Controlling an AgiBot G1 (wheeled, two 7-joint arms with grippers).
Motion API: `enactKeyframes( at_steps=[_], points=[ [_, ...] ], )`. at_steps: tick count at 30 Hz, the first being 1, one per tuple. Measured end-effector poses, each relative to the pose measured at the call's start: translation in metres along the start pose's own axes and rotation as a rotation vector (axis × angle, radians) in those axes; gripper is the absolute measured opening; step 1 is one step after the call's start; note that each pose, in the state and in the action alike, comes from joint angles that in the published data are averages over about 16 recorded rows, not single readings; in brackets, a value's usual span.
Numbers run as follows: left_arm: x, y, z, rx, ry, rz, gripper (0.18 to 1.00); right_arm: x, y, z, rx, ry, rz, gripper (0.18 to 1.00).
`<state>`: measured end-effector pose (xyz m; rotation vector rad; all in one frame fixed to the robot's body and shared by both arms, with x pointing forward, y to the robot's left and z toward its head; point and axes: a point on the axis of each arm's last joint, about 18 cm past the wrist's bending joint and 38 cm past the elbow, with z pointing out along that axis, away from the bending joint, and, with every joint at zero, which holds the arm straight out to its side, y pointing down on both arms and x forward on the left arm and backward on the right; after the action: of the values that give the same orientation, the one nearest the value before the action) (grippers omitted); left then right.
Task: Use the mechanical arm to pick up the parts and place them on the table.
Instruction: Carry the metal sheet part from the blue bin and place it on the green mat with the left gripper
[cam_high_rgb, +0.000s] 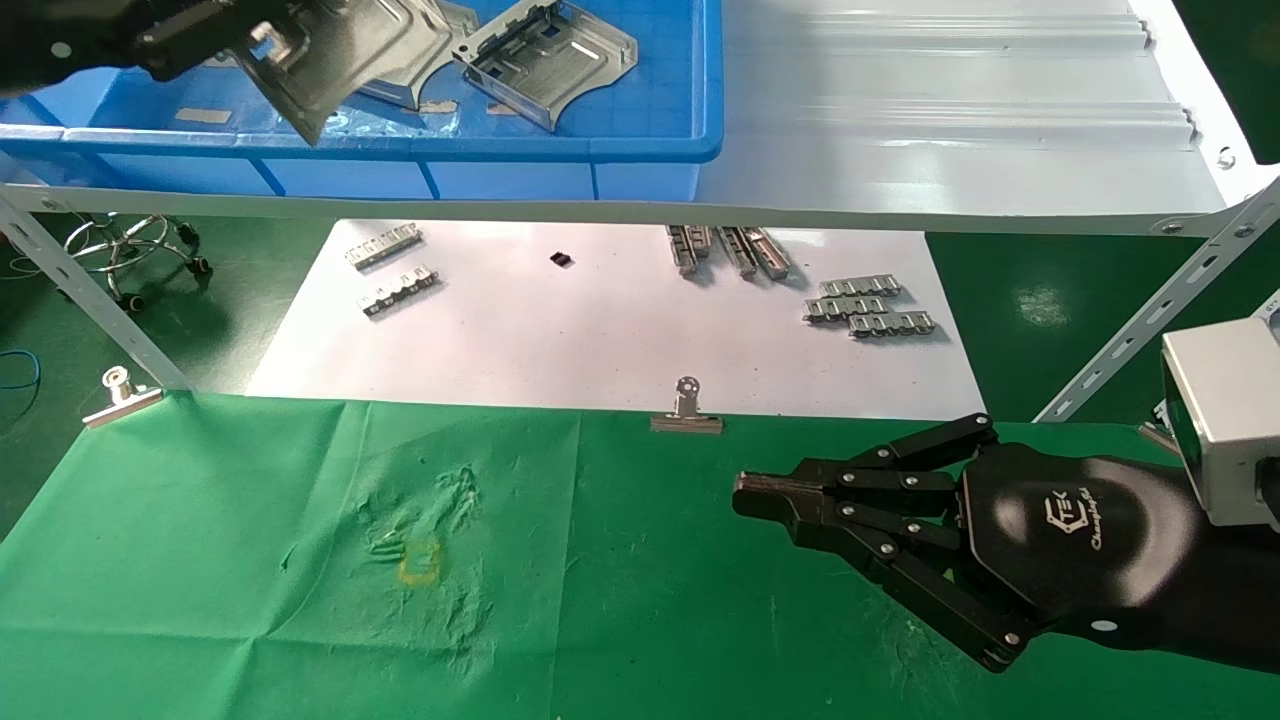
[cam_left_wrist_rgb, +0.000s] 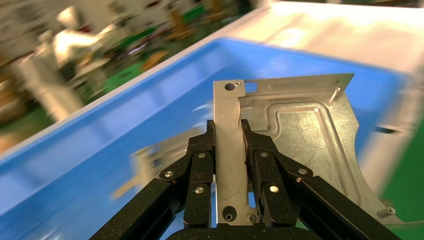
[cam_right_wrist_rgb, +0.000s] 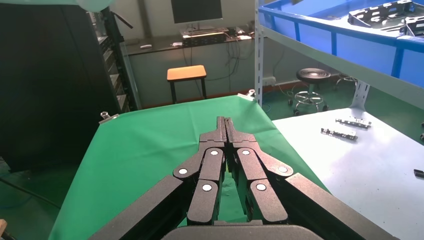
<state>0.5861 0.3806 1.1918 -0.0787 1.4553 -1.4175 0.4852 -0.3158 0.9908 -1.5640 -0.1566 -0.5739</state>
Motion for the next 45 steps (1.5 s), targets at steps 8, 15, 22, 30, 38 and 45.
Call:
enactKeyframes(
  at_steps=[8,15,22,30,38,45],
  points=[
    [0.052,0.016,-0.017,0.007,0.257,0.133,0.269,0.0,0.0,0.0,0.0,0.0,0.0,0.192],
    [0.086,0.054,-0.023,-0.077,0.418,0.242,0.269,0.0,0.0,0.0,0.0,0.0,0.0,0.192],
    [0.111,0.107,-0.023,-0.2,0.515,0.331,0.269,0.0,0.0,0.0,0.0,0.0,0.0,0.192],
    [0.132,0.159,-0.02,-0.305,0.578,0.4,0.269,0.0,0.0,0.0,0.0,0.0,0.0,0.192],
    [0.144,0.192,-0.014,-0.359,0.592,0.435,0.269,0.0,0.0,0.0,0.0,0.0,0.0,0.192],
    [0.148,0.211,-0.011,-0.391,0.581,0.454,0.268,0.0,0.0,0.0,0.0,0.0,0.0,0.192]
  ],
)
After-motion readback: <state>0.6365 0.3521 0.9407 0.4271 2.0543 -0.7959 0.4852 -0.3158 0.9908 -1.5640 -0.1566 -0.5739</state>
